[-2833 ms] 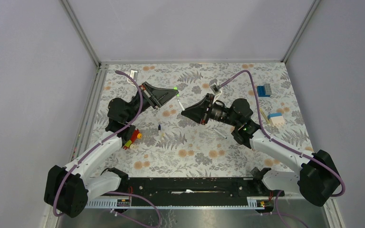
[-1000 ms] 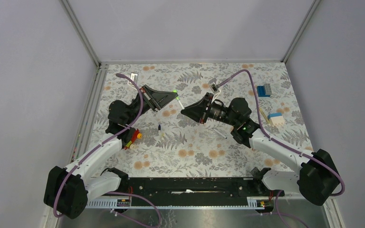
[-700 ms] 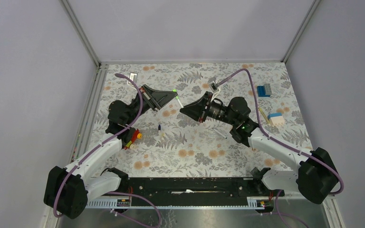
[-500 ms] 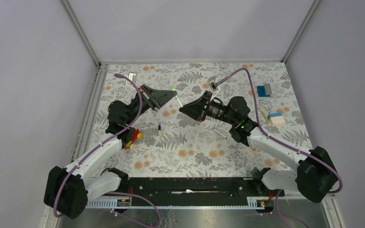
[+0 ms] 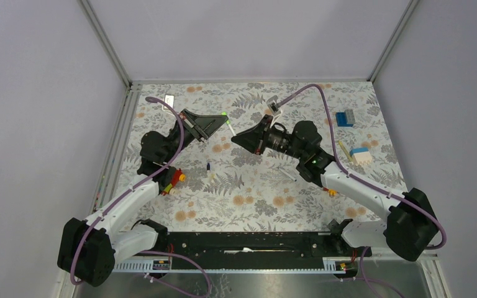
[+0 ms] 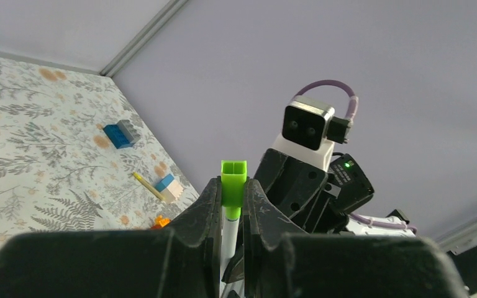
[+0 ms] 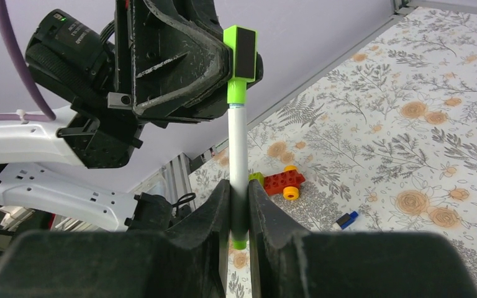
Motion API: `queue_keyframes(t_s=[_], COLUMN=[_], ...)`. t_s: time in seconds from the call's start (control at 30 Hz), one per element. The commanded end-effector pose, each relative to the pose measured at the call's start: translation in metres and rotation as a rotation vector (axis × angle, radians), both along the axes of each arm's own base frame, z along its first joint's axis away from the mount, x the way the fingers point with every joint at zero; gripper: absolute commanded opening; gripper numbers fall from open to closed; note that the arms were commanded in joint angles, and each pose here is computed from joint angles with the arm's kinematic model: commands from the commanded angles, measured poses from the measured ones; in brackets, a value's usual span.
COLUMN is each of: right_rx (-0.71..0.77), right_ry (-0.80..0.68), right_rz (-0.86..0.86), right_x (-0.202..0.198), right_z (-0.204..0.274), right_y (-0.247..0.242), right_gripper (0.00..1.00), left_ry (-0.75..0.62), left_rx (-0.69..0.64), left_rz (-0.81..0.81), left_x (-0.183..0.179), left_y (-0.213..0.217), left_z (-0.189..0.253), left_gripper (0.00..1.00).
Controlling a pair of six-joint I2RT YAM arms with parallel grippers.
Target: Insert the pens into the pen caps
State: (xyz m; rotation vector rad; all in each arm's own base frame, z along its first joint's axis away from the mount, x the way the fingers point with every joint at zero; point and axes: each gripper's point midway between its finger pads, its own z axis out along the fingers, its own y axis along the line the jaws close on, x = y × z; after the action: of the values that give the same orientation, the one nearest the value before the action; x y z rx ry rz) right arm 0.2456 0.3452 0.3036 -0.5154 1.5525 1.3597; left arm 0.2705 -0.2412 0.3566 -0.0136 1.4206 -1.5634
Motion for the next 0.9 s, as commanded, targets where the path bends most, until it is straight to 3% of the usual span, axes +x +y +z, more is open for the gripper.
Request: queue_keyframes(t_s=[0.0,0.87], right_rx=[0.031,-0.217], right_ry=[-0.109,-0.239], right_rz=[-0.14,-0.443], right_x=[0.028,0.071], right_z=[0.043,0.045], right_y=[-0.005,0.019], right_gripper=[0.0,0.0], left_ry=[0.004,0.19], left_rx=[0.039,0.047], left_rz=[-0.041,-0.012], left_x=[-0.012,-0.004], left_y=[-0.004,-0.003], left_z=[-0.011,-0.051], left_gripper=[0.0,0.0])
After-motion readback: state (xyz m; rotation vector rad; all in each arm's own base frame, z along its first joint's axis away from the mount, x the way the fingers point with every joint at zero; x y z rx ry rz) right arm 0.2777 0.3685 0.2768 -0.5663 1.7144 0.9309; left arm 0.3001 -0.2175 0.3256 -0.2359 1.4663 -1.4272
